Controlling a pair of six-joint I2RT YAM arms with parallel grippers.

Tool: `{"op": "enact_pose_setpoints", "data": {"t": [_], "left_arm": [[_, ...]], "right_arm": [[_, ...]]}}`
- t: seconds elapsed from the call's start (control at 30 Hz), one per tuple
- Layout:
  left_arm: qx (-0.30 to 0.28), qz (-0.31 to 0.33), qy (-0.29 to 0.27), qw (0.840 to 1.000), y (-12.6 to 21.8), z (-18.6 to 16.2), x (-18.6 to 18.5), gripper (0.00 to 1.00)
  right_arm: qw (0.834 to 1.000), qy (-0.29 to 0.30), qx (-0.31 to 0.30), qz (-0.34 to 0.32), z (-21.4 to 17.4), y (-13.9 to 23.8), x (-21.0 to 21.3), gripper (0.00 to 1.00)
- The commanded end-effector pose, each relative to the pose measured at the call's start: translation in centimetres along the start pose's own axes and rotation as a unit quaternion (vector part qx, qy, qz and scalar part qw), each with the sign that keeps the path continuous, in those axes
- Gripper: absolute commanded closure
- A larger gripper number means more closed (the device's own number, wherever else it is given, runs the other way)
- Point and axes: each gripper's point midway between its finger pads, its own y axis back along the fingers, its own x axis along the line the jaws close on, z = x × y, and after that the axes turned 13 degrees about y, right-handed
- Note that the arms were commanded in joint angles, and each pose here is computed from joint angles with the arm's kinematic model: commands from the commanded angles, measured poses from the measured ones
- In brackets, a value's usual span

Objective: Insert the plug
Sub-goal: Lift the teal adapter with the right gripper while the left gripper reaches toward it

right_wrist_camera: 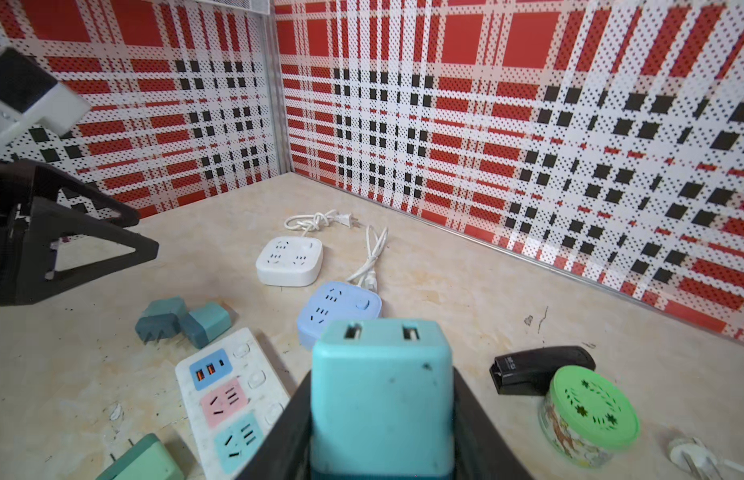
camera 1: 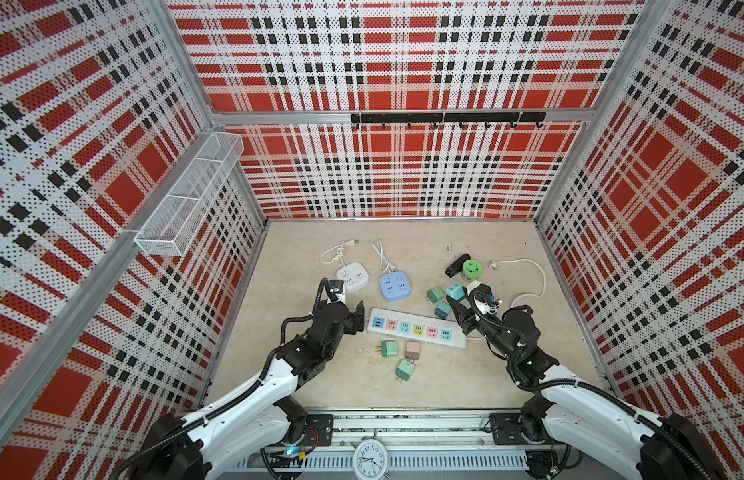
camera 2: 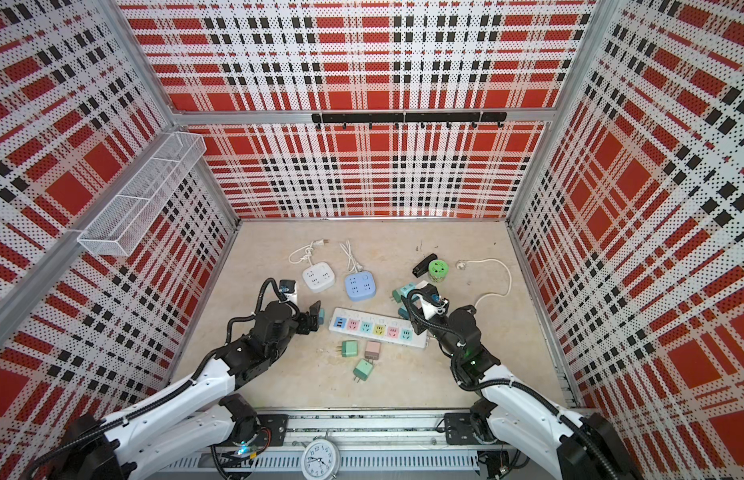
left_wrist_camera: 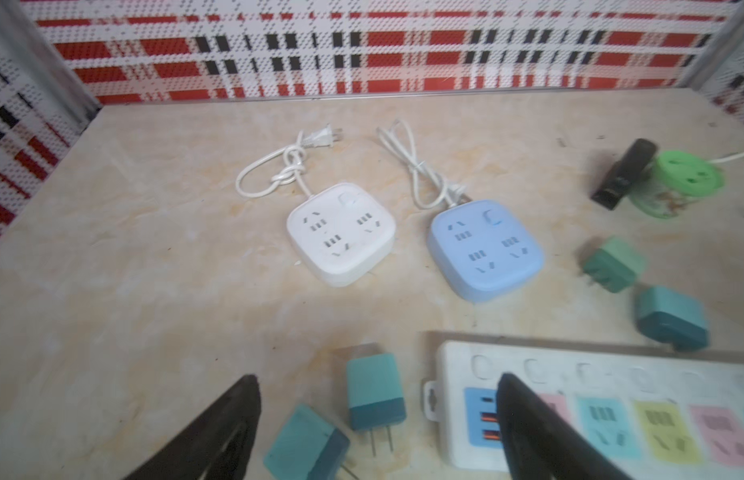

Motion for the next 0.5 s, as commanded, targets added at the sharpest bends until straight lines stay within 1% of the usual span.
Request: {"op": "enact_pose_setpoints", "data": {"t": [0.0,0.1,0.2,0.3,0.47], "left_arm": [[0.000,-0.050,-0.016,0.999,2.3,2.8,-3.5,0.13],[0.013,-0.085,-0.036,0.996,4.0,3.6,-6.5,0.16],[0.025,-0.129,-0.061,0.989,5.5,3.6,-10.0,0.17],[0.037,-0.164,-0.088,0.982,6.5,3.1,-13.0,0.17],[0.064,-0.188,-0.105,0.974,7.1,2.1,-16.1,0.18]], "right_arm": [[0.996,0.046,-0.069,0.017,3.2,0.2,0.4,0.92],[0.993,0.070,-0.076,0.050,3.1,0.3,1.7,0.92],[0.989,0.087,-0.088,0.077,3.2,0.5,2.8,0.92],[0.986,0.097,-0.101,0.086,3.3,1.1,3.3,0.92],[0.984,0.108,-0.117,0.083,3.6,1.8,3.5,0.92]]}}
